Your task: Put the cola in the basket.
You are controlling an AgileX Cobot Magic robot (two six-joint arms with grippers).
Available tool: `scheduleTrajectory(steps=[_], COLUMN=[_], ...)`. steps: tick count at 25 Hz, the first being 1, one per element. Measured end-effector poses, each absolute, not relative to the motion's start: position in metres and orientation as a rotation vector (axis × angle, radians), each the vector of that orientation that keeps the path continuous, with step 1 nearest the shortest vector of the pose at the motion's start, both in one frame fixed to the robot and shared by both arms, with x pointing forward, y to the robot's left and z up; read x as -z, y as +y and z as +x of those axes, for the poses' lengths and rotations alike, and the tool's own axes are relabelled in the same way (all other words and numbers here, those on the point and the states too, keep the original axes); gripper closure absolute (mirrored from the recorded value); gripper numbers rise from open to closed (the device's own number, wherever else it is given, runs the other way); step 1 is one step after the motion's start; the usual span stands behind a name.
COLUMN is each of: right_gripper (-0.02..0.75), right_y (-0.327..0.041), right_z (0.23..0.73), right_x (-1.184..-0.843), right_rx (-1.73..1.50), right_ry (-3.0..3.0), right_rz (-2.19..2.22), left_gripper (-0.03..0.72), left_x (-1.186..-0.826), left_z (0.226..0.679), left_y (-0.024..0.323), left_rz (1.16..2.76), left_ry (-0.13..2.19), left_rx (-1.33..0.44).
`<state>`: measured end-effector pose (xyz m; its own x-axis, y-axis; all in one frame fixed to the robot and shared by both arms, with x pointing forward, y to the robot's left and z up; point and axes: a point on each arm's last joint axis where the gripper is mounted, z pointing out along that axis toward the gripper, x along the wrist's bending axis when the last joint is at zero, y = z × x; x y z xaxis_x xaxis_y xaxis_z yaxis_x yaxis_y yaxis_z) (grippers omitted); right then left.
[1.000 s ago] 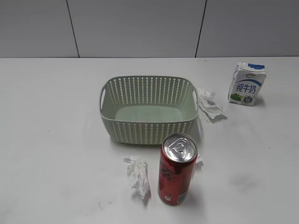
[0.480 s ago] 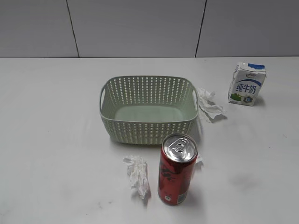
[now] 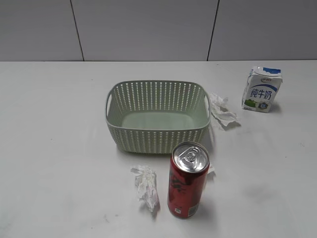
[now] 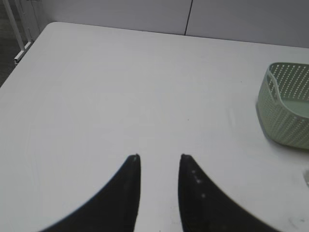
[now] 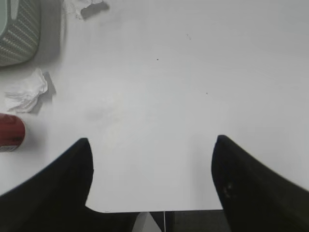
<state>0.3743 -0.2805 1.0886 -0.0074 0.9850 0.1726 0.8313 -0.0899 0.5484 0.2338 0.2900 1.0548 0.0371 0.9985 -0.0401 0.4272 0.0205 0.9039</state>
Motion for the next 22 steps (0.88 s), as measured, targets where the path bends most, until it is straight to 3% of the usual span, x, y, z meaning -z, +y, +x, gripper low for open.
scheduleTrajectory(steps=[7, 12, 22], right_gripper=[0.16, 0.16, 0.161], right_y=[-0.256, -0.213, -0.121], right_z=[0.431, 0.458, 0.447], right_x=[-1.083, -1.075, -1.078], right_rx=[-0.672, -0.603, -0.645], right_ry=[2.174, 2.42, 2.654], right_rz=[2.007, 1.892, 1.687], left_gripper=[0.471, 0.471, 0.471], left_x=[-1.055, -1.055, -1.055], left_z=[0.234, 0.234, 0.234], left_y=[0.29, 0.29, 0.29], left_rz=[1.521, 1.521, 1.521], left_ry=[1.503, 1.503, 1.503], left_rx=[-0.91, -0.91, -0.91])
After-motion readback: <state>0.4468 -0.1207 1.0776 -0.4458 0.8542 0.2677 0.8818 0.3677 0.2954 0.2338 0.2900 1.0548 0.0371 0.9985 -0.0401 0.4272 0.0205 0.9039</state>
